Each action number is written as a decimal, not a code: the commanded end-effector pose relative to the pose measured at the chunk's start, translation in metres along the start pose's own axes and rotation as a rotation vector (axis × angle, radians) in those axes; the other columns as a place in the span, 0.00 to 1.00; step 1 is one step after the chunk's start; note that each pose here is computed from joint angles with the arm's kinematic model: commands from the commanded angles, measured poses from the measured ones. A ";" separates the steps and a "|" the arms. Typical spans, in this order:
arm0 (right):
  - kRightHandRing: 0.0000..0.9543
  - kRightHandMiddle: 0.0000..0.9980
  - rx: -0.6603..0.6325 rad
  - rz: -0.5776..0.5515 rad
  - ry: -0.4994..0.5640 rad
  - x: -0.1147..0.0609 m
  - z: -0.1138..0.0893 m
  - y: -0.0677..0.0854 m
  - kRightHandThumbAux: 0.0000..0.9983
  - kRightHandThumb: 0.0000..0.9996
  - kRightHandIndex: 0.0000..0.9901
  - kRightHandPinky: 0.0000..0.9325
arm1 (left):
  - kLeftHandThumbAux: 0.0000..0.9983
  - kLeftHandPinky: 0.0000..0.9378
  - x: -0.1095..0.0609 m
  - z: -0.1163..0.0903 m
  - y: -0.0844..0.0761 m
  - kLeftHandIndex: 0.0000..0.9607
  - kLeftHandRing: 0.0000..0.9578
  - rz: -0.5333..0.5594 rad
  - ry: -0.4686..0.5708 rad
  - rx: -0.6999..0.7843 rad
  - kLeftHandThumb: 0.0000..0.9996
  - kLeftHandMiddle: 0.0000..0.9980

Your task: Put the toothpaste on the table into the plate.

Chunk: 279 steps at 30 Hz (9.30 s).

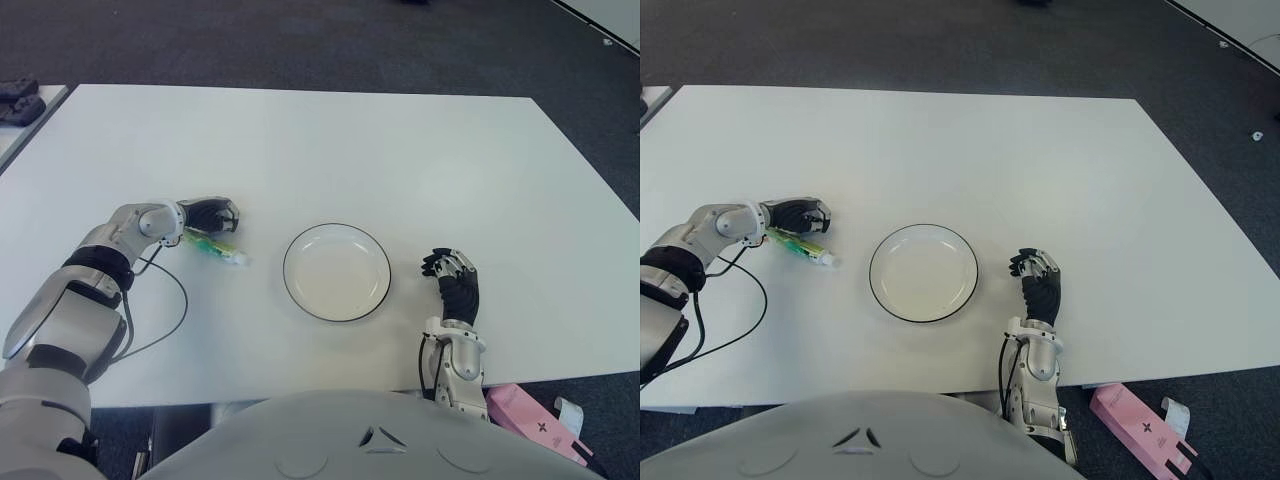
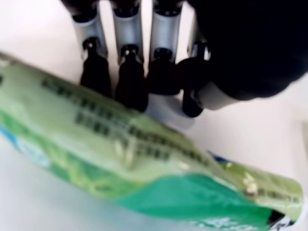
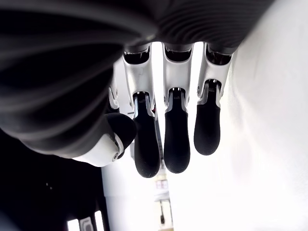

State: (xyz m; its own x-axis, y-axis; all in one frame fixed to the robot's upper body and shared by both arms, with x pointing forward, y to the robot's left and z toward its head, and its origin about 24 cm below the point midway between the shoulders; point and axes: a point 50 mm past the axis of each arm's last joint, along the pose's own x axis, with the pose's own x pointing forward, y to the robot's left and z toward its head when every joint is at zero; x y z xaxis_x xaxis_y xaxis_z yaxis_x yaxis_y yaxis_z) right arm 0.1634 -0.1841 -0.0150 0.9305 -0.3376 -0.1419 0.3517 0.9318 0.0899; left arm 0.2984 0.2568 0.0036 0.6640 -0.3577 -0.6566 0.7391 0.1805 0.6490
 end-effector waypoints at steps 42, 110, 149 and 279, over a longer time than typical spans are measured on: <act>0.57 0.56 0.005 -0.002 0.084 -0.003 -0.012 0.004 0.72 0.71 0.43 0.56 | 0.62 0.17 -0.103 0.009 0.062 0.03 0.16 0.690 0.016 0.208 0.27 0.13; 0.57 0.56 0.024 -0.005 0.098 -0.003 -0.013 0.005 0.73 0.71 0.43 0.57 | 0.12 0.12 -0.096 0.013 -0.016 0.00 0.08 0.232 -0.061 0.560 0.52 0.10; 0.58 0.57 0.028 -0.012 0.098 -0.004 -0.013 0.004 0.72 0.71 0.43 0.58 | 0.06 0.13 -0.089 0.017 -0.036 0.00 0.12 0.099 -0.126 0.672 0.50 0.12; 0.57 0.57 0.017 -0.017 0.080 -0.004 -0.008 -0.003 0.72 0.71 0.44 0.58 | 0.67 0.85 -0.034 -0.020 -0.126 0.41 0.87 0.168 0.240 -0.049 0.85 0.53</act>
State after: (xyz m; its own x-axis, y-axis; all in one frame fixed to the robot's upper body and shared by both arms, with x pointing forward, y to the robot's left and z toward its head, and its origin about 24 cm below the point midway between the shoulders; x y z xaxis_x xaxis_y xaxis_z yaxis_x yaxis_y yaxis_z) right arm 0.1623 -0.1876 -0.0130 0.9282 -0.3401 -0.1507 0.3555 0.9303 0.0900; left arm 0.2341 0.2646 -0.0148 0.9356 -0.1369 -0.3254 0.3493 0.2245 0.9097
